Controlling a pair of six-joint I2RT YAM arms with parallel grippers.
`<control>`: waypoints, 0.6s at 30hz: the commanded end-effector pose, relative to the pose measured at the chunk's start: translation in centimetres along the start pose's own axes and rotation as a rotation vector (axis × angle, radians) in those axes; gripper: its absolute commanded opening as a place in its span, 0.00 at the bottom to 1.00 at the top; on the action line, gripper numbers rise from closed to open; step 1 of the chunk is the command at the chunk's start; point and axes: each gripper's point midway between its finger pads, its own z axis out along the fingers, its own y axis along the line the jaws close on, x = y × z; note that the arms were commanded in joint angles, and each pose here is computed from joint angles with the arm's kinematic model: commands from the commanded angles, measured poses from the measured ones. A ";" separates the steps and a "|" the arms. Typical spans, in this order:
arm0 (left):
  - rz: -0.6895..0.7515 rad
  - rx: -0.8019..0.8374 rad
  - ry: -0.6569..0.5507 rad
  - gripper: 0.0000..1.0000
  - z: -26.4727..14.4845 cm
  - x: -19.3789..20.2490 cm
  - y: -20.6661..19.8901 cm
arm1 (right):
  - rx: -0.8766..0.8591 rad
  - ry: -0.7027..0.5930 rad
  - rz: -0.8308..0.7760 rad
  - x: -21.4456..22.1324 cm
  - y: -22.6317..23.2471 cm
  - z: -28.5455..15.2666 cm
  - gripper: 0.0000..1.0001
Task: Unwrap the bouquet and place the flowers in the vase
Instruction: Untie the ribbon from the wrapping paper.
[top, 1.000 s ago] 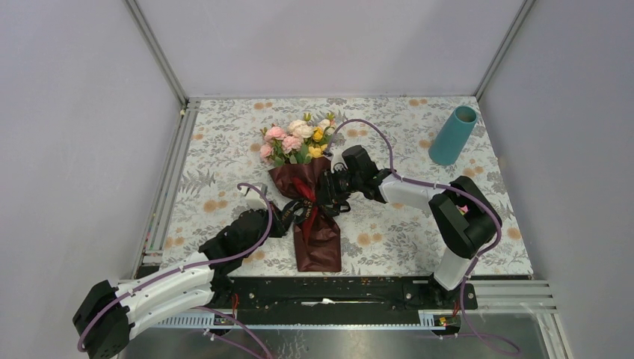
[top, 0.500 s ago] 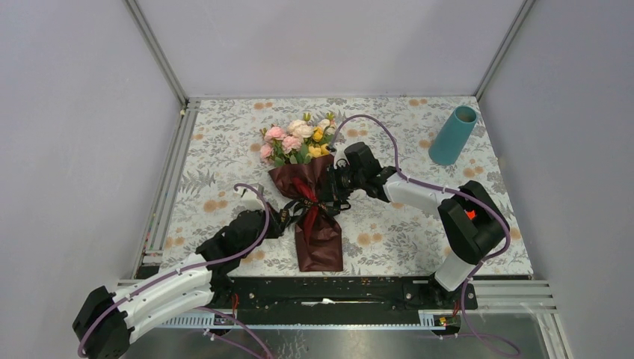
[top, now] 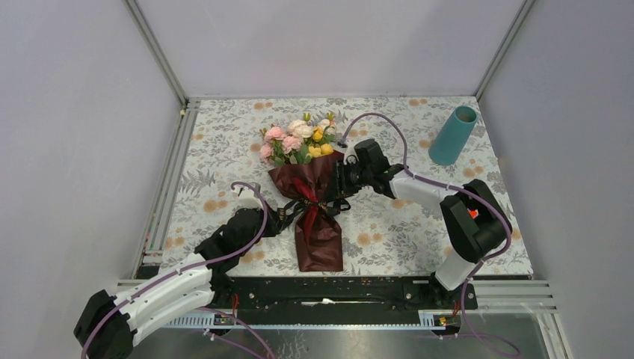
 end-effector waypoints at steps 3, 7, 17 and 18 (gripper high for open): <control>-0.018 0.024 -0.040 0.00 0.1 -2.5 -1.1 | 0.114 -0.070 0.048 -0.9 -3.4 -2.2 0.51; -0.021 -0.001 -0.023 0.00 0.7 -2.9 -0.3 | 0.175 -0.073 0.068 0.1 -5.0 -2.6 0.57; -0.025 -0.037 -0.020 0.00 1.6 -4.3 0.7 | 0.115 -0.136 0.229 0.8 -4.5 -1.5 0.71; -0.026 -0.039 -0.016 0.00 1.6 -4.3 0.7 | 0.102 -0.155 0.271 0.7 -4.3 -1.4 0.72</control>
